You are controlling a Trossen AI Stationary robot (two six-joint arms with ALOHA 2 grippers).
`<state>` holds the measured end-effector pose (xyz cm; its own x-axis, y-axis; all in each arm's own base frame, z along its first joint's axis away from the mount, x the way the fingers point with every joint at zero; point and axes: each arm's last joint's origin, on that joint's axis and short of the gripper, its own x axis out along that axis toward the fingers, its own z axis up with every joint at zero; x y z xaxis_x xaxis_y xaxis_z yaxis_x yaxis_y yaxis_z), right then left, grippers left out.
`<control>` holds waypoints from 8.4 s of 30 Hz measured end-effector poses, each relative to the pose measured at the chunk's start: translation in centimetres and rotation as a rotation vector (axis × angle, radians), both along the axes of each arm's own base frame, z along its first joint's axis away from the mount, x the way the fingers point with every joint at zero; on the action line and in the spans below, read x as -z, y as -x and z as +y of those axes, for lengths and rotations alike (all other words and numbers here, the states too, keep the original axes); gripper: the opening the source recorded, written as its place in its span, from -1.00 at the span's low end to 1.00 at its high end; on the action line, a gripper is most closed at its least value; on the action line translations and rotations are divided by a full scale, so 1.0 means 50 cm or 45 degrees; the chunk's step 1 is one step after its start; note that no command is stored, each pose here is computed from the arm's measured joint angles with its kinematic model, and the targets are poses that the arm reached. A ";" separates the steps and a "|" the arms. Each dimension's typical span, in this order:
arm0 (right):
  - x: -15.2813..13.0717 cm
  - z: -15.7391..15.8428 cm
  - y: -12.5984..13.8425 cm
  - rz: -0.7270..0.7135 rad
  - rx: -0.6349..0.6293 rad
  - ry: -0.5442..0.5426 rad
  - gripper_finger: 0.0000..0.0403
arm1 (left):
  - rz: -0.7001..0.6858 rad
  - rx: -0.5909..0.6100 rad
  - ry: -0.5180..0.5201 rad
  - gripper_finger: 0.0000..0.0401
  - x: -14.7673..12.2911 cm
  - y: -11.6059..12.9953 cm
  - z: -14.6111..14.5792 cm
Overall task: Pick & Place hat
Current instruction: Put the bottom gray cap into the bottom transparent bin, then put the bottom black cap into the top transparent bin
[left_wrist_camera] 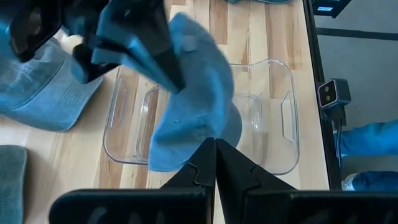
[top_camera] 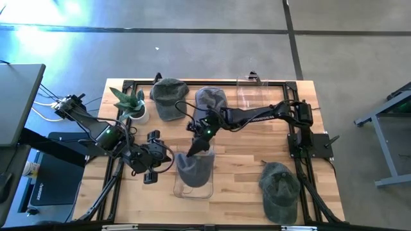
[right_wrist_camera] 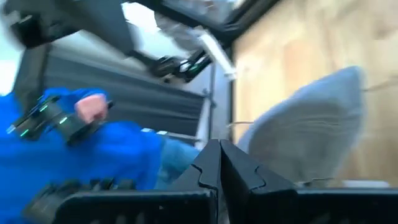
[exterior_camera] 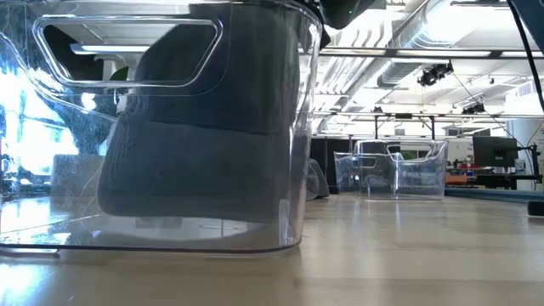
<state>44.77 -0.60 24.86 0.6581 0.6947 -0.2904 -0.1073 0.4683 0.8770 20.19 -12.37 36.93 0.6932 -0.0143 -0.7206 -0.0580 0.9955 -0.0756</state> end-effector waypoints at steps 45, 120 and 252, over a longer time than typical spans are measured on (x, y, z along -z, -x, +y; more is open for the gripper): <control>0.020 0.054 0.021 0.155 -0.165 0.012 -0.99 | -0.013 0.268 -0.013 -0.97 0.216 -0.049 0.002; -0.018 0.036 0.084 0.242 -0.293 0.065 -0.99 | -0.041 0.166 0.125 -0.97 0.212 -0.032 -0.001; -0.041 0.080 0.654 -0.025 0.408 0.276 -0.97 | -0.687 0.166 0.015 0.33 0.084 -0.538 0.184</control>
